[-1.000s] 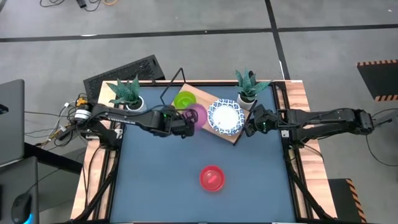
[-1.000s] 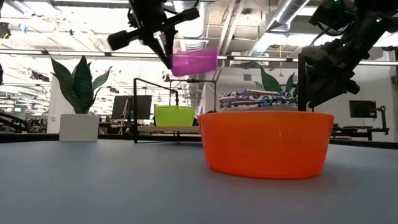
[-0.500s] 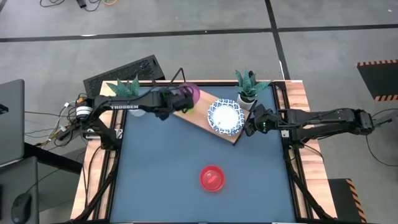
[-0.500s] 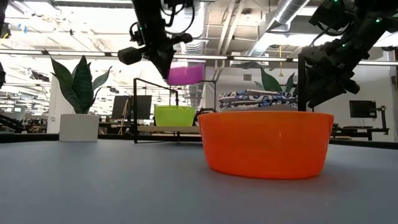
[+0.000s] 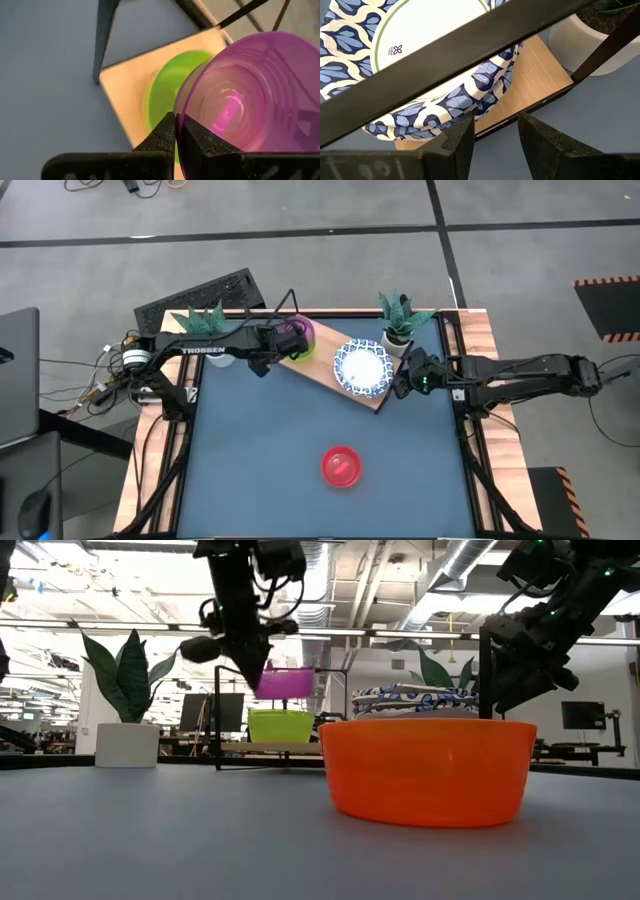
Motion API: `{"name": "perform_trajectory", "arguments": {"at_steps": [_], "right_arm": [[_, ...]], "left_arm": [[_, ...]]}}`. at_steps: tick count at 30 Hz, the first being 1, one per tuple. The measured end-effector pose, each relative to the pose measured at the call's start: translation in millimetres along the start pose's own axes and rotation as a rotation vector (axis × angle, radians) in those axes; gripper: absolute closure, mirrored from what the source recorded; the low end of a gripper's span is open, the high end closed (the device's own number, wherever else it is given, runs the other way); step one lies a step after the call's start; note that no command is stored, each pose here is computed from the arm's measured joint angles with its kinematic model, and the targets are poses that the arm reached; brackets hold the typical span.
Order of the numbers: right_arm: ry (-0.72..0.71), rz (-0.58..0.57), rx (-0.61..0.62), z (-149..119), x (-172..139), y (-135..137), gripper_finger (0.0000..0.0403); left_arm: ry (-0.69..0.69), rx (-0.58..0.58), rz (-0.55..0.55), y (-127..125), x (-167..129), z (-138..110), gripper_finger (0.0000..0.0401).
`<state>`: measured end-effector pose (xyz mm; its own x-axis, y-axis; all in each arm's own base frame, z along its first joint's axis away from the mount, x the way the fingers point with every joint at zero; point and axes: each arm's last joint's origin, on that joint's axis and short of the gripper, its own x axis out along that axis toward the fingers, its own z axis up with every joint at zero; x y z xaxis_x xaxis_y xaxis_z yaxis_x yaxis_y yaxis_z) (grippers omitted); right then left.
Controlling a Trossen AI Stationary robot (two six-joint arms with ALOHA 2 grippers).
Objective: Place and stack bowls onto a shelf
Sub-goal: Stack the purple bowl on top of the green bowl on the shelf
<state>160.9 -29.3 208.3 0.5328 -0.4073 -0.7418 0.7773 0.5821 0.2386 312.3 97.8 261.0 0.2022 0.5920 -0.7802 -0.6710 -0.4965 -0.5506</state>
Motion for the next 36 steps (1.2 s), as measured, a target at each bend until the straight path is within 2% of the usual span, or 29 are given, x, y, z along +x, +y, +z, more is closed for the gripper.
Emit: {"name": "perform_trajectory", "arguments": {"at_steps": [6,8,13,23,36], "right_arm": [[-0.002,-0.003,-0.002,0,0,0,0.0225],[-0.002,-0.003,-0.003,0,0,0,0.0225],[-0.002,-0.003,-0.003,0,0,0,0.0225],[-0.002,-0.003,-0.002,0,0,0,0.0225],[-0.001,-0.002,-0.001,0,0,0,0.0225]], "left_arm": [[0.013,-0.033,-0.005,16,19,-6,0.0401],[0.035,-0.067,-0.028,16,22,-8,0.0401],[0.032,-0.070,-0.049,15,23,-9,0.0401],[0.028,-0.066,-0.041,15,25,-6,0.0398],[-0.010,-0.017,-0.055,15,25,-5,0.0305]]}}
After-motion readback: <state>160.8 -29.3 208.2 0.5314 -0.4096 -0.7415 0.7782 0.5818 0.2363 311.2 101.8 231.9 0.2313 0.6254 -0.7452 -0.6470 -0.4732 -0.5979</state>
